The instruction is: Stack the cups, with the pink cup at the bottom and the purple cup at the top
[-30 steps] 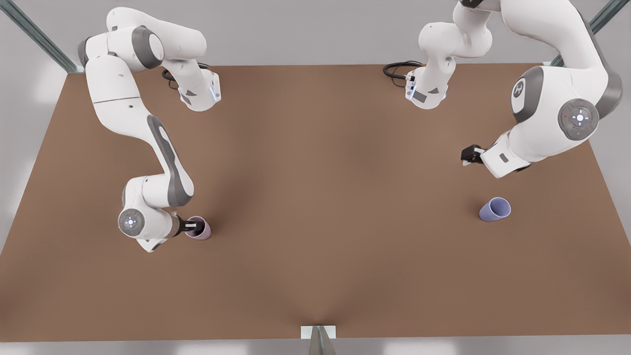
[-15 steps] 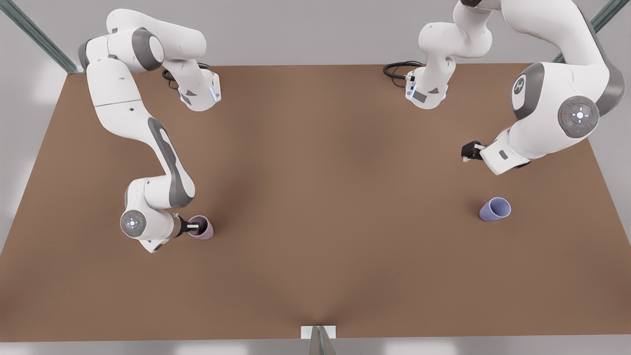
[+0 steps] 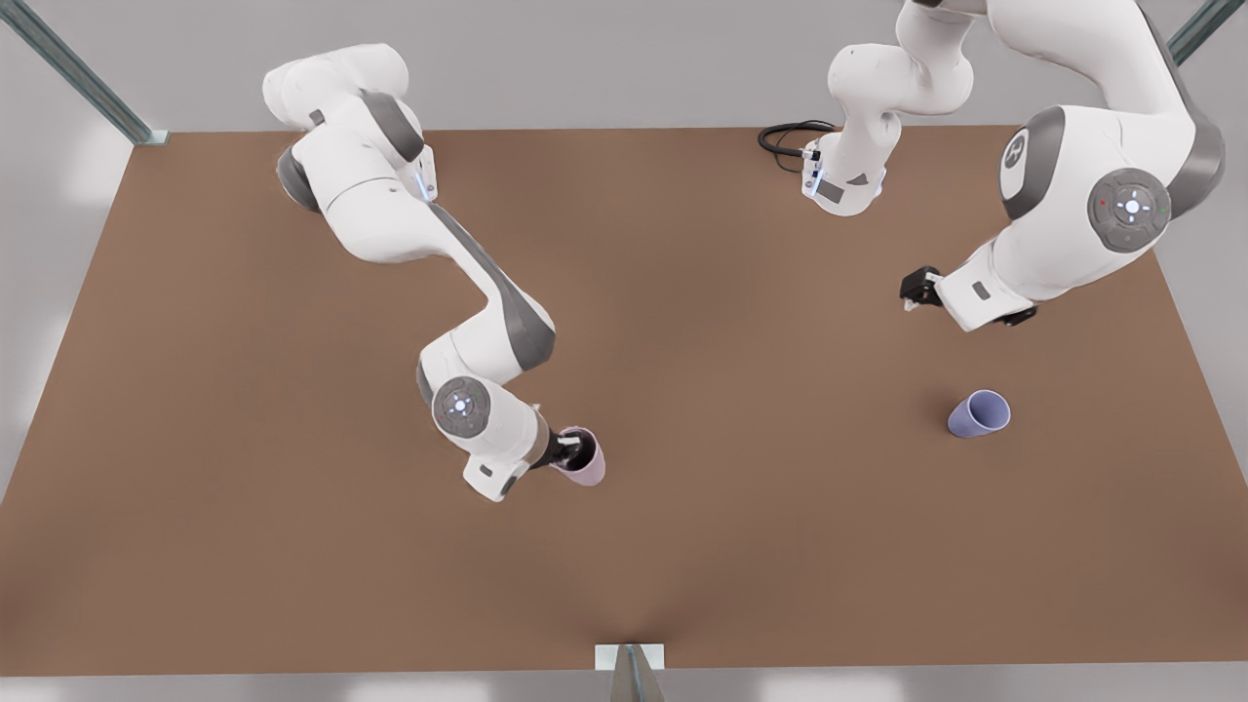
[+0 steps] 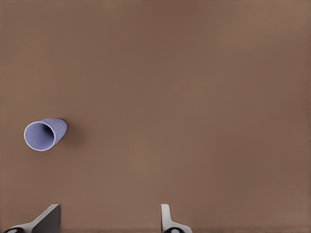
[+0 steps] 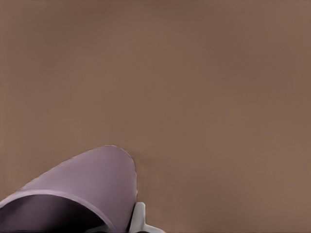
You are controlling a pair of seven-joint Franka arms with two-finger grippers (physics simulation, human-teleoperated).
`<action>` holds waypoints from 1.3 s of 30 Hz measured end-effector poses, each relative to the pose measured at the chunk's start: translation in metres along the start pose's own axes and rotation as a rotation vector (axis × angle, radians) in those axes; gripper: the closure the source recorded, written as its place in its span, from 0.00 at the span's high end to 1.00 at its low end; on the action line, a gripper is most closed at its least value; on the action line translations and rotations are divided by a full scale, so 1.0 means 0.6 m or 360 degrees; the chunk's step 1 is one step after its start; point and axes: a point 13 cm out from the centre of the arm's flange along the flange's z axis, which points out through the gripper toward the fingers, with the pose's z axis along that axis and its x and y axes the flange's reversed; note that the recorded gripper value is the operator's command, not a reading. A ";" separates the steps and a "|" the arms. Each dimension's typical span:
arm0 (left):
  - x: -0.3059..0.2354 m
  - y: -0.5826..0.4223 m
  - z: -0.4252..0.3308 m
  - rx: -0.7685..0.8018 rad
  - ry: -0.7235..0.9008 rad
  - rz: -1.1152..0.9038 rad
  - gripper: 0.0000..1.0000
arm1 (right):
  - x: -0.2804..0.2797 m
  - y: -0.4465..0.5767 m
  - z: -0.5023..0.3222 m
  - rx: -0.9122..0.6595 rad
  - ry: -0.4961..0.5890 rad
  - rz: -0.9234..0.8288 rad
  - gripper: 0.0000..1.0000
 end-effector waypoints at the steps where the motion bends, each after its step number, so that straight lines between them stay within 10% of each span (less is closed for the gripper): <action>1: 0.000 0.003 0.001 0.0000 0.0003 -0.0006 1.00 | 0.000 0.016 0.016 0.0003 0.0004 0.0028 0.21; 11: -0.010 0.103 0.052 -0.0038 0.0061 -0.0170 1.00 | 0.046 0.031 0.191 0.0160 0.0115 0.0319 0.21; 12: -0.010 0.136 0.079 -0.0045 0.0074 -0.0222 1.00 | 0.047 0.031 0.195 0.0167 0.0113 0.0344 0.77; 13: -0.006 0.173 0.114 -0.0046 0.0089 -0.0281 1.00 | 0.049 0.033 0.198 0.0177 0.0110 0.0366 1.00; 32: -0.045 0.485 0.452 -0.0097 -0.0199 -0.0613 1.00 | 0.047 0.052 0.162 0.0220 0.0032 0.0634 1.00; 39: -0.024 0.495 0.515 -0.0071 -0.0147 -0.0631 1.00 | 0.033 -0.185 -0.201 0.0240 -0.0109 0.0879 1.00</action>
